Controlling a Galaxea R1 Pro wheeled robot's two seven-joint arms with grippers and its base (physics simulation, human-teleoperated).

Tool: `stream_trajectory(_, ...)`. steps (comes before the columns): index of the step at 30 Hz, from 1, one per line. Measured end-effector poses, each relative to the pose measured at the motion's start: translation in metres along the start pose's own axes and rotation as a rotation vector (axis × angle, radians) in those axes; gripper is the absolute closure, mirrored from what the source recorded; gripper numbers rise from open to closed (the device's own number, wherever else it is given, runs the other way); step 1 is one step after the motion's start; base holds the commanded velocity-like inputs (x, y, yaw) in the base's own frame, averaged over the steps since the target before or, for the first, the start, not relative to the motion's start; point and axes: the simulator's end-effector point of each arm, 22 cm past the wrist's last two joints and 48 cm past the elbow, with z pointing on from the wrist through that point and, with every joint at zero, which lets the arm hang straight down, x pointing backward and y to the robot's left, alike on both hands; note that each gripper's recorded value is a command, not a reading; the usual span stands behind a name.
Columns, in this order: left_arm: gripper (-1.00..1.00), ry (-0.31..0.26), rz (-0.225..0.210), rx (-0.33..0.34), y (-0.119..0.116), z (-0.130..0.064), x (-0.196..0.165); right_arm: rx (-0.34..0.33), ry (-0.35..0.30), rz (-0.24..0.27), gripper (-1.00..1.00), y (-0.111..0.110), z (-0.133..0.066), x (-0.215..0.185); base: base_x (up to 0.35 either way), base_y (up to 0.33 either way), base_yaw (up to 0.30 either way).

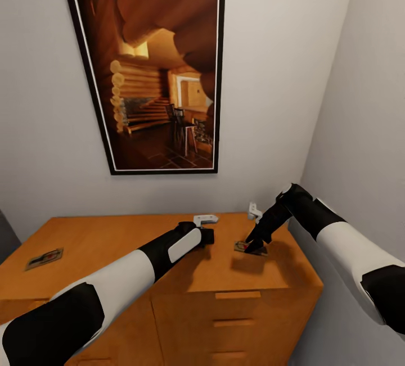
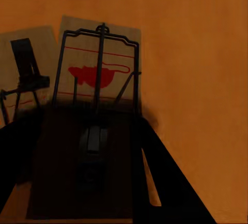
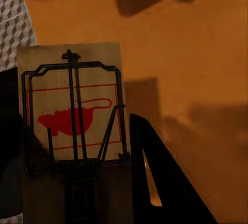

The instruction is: Take the four mousetraps from the cabinet in the bathroom and place them on the bathroom floor. Make sure all four end up on the same floor surface, and ensure that at least two of them are either under or directly next to the same bathroom sink.

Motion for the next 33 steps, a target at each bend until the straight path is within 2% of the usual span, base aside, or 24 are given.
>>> stream_trajectory(12,1.00,0.001,0.000,0.000,-0.003,-0.011,-0.007,-0.001,0.000,0.001,1.00,0.005,-0.011,-0.006,-0.271,0.180,0.000)
stream_trajectory(33,1.00,0.002,0.000,0.000,-0.008,-0.031,-0.017,-0.001,0.000,0.003,1.00,0.014,-0.029,-0.015,-0.336,0.007,0.000)
